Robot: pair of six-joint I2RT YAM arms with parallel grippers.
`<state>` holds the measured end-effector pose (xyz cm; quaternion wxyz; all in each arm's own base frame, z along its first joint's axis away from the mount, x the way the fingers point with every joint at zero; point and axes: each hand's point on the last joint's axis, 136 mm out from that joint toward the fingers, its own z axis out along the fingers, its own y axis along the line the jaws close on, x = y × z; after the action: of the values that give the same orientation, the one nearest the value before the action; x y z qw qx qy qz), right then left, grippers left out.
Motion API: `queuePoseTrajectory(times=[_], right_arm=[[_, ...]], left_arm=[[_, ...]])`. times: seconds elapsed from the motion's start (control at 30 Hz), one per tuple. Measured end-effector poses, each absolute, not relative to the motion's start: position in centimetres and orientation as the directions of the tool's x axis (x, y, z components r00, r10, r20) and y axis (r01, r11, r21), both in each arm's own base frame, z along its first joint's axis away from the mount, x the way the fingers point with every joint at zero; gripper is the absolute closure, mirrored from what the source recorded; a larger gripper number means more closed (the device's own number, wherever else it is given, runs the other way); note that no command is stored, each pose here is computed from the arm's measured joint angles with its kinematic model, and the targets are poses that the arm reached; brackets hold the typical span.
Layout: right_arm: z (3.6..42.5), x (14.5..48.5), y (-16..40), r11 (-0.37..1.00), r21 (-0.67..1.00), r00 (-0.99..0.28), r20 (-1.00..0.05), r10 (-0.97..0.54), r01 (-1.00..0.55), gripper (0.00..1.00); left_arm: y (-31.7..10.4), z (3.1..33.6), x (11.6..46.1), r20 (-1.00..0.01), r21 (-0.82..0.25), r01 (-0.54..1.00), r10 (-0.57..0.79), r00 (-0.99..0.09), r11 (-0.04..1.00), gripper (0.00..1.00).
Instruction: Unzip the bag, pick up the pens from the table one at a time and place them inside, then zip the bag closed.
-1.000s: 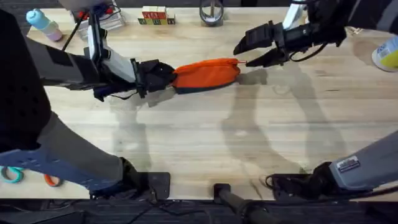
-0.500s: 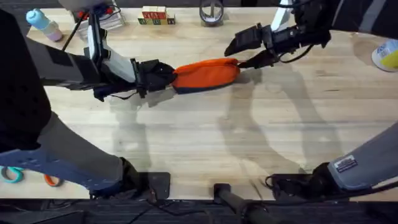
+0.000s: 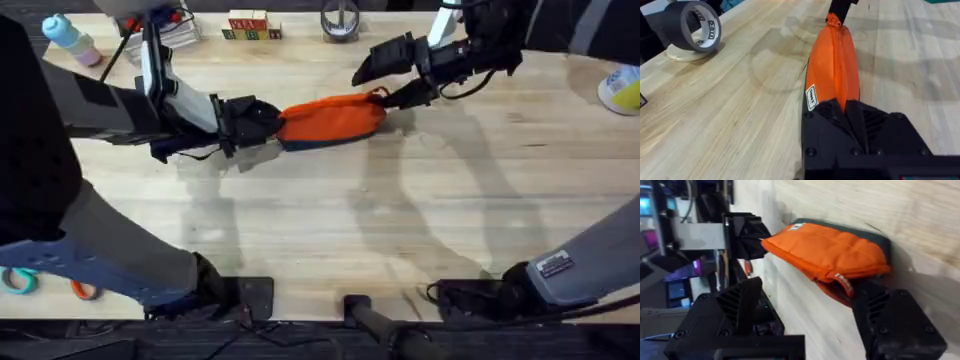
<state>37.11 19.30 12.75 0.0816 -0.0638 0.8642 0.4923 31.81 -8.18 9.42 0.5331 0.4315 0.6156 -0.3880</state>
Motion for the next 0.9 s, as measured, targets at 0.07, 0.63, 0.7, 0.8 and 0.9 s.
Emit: queuePoseTrajectory(times=[0.07,0.63,0.7,0.8,0.9], right_arm=[[13.2,37.3,19.5,0.485,0.85,-0.976,-0.217,-0.03,-0.204,0.005],[15.8,38.2,20.1,0.43,0.861,-0.958,-0.285,-0.031,-0.27,0.004],[17.2,38.5,20.2,0.419,0.855,-0.946,-0.322,-0.031,-0.305,0.005],[19.9,38.8,20.3,0.401,0.839,-0.921,-0.389,-0.03,-0.368,0.005],[21.7,38.9,20.3,0.39,0.825,-0.901,-0.434,-0.029,-0.409,0.004]], left_arm=[[-8.2,9.4,31.8,-0.991,-0.018,0.945,0.118,-0.059,0.326,0.959],[-8.2,9.4,31.6,-0.991,-0.041,0.944,0.11,-0.081,0.328,0.959],[-8.2,9.4,31.6,-0.991,-0.043,0.944,0.109,-0.083,0.328,0.959],[-8.2,9.4,31.6,-0.991,-0.045,0.944,0.108,-0.084,0.328,0.959],[-8.2,9.4,31.6,-0.991,-0.045,0.944,0.108,-0.084,0.328,0.959]])
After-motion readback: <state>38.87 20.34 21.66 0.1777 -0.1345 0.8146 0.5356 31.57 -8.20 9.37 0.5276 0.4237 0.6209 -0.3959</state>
